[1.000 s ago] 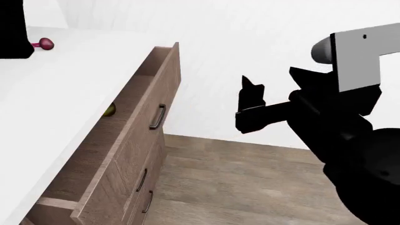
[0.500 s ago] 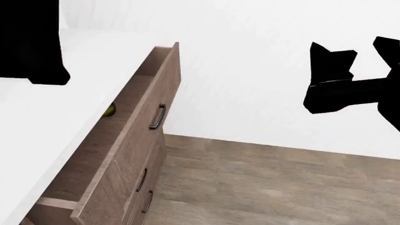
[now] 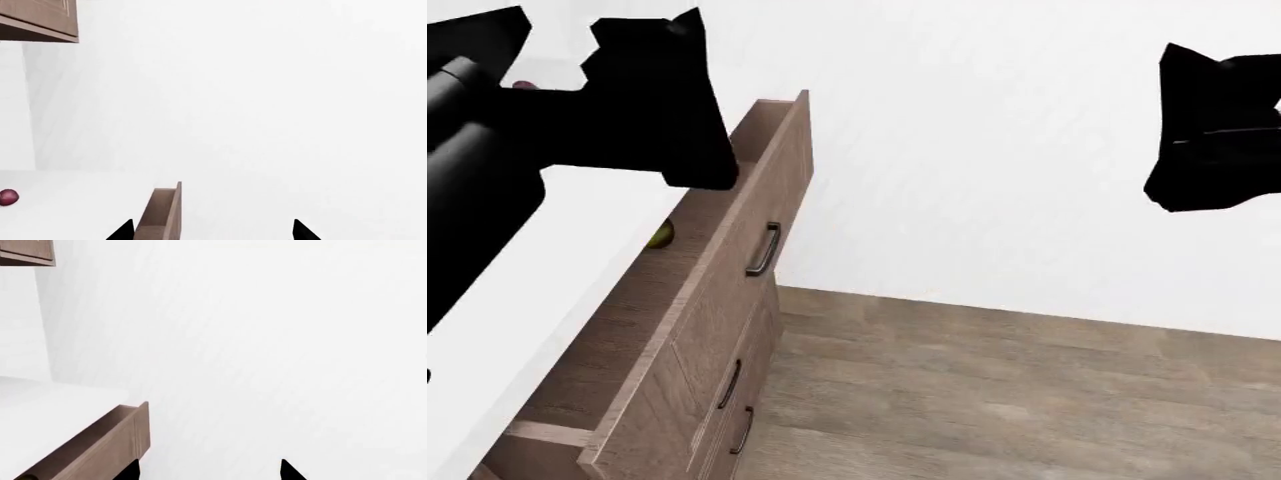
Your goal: Close the right drawer.
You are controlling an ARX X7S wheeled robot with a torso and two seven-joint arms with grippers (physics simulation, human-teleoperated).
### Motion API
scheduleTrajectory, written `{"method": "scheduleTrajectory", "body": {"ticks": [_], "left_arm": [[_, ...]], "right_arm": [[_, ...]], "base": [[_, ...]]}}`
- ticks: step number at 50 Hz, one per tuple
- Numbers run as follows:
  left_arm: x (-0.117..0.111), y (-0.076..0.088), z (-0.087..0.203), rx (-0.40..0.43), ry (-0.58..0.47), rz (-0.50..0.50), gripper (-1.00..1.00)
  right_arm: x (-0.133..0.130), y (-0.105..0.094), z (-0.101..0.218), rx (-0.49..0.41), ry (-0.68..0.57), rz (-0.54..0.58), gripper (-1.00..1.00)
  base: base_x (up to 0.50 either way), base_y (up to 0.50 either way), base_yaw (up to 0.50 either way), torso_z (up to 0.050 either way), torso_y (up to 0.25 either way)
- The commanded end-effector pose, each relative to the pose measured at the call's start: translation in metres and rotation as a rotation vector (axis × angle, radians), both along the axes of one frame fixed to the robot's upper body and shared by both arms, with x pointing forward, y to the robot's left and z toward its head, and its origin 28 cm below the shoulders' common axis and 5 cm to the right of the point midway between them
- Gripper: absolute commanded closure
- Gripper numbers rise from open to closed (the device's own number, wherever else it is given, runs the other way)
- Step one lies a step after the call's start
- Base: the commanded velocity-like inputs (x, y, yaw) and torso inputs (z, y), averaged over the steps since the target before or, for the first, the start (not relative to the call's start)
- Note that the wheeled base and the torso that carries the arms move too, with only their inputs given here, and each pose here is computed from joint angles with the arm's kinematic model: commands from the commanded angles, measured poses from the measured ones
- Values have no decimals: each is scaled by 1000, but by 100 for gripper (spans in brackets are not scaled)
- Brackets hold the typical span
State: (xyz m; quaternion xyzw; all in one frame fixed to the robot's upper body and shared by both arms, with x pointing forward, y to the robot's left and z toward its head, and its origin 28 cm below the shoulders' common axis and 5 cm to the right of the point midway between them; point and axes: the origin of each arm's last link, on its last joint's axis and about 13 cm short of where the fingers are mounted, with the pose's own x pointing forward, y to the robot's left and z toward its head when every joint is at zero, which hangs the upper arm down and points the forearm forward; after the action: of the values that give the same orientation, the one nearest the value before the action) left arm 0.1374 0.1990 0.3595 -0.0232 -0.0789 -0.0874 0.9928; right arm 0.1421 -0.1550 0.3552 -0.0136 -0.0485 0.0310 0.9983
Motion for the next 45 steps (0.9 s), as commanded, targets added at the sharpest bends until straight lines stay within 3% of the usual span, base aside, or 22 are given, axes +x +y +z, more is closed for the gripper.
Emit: {"method": "scheduleTrajectory", "body": {"ticks": [1,15,45], "left_arm": [[16,-23,-9,33,33,-23,-100],[29,-42,-26,53,79,-44,-100],[53,-65,-74,129,170,-45,-100]], "right_arm": [[-3,-2,4,12,-6,3,-100],[-10,-10,16,25,-31,-25,-100],[-11,-11,18,37,-35,-27,-100]], "base": [[0,0,0,0,0],[0,0,0,0,0],[0,0,0,0,0]]}}
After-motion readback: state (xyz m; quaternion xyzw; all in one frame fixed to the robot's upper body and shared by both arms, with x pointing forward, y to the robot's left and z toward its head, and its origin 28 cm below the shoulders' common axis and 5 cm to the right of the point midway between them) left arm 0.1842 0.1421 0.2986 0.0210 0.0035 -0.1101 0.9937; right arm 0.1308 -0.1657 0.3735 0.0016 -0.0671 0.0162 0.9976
